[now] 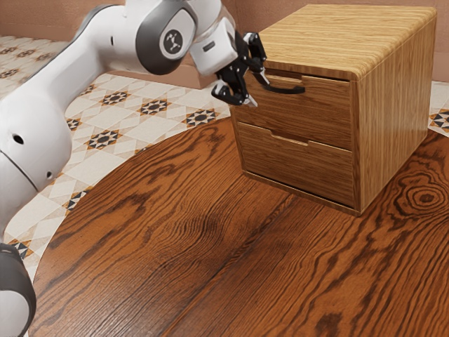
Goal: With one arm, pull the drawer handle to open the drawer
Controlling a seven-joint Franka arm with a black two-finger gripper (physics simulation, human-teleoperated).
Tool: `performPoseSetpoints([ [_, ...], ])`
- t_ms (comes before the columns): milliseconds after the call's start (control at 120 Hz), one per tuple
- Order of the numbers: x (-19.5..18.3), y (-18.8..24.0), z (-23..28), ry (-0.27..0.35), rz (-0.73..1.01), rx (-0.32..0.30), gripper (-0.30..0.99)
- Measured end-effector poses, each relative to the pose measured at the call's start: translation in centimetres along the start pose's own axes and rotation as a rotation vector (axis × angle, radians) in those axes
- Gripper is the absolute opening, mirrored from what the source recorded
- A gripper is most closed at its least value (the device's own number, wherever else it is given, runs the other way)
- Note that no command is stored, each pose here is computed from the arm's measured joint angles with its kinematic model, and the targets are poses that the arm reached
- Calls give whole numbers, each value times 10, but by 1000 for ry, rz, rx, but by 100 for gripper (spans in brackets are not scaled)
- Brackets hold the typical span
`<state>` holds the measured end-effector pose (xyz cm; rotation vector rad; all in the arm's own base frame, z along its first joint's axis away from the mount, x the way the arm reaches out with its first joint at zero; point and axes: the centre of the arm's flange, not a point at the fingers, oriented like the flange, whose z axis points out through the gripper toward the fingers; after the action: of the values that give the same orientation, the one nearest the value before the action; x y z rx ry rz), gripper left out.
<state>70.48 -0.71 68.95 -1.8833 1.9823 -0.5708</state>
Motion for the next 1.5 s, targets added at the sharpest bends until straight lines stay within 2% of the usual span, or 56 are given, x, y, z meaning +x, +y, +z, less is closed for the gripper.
performPoseSetpoints([
  [267, -5, -9, 12, 14, 30, 33, 27],
  [450, -11, -9, 28, 30, 35, 22, 27],
  [850, -18, -13, 35, 44, 52, 48, 26],
  [1050, -15, -9, 42, 65, 52, 30, 13],
  [1200, -14, 9, 25, 49, 53, -1, -1],
  [1500, -3, 51, -3, 38, 60, -16, -7],
])
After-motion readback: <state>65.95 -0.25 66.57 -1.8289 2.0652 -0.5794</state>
